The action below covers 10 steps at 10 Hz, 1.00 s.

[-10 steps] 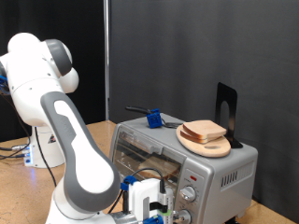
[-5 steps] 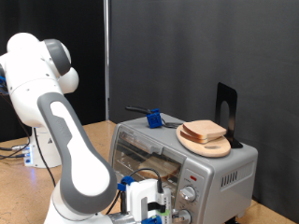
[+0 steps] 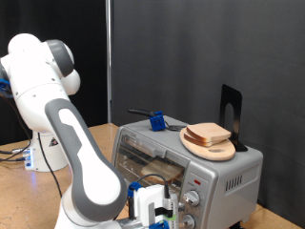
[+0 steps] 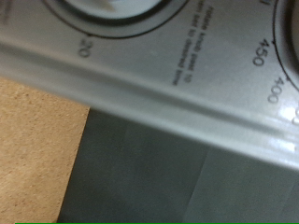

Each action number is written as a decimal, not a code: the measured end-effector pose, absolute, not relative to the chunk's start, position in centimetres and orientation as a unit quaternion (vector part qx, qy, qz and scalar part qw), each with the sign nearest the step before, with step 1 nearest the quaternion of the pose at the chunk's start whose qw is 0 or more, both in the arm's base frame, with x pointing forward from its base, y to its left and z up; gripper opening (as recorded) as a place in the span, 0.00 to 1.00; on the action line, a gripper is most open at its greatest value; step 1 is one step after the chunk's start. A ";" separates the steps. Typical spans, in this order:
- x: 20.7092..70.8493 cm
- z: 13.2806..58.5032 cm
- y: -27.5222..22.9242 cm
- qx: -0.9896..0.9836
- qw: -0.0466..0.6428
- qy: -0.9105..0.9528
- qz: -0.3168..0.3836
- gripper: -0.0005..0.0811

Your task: Make a piece of toast with the oven

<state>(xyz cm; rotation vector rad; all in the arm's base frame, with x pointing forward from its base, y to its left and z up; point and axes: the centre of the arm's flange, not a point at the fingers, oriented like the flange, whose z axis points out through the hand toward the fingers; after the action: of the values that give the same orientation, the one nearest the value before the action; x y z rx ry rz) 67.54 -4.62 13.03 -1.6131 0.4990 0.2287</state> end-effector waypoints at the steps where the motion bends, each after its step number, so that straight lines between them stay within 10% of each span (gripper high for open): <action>1: 67.5 13.1 -4.1 -0.710 0.663 0.217 0.100 0.76; 7: 67.3 13.0 -3.6 -0.701 0.675 0.213 0.086 0.84; 10: 67.4 13.1 -3.6 -0.701 0.675 0.213 0.085 0.55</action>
<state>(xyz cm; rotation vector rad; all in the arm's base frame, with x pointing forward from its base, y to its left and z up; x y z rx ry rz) 67.37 -3.58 13.11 -1.5777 0.4794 0.1910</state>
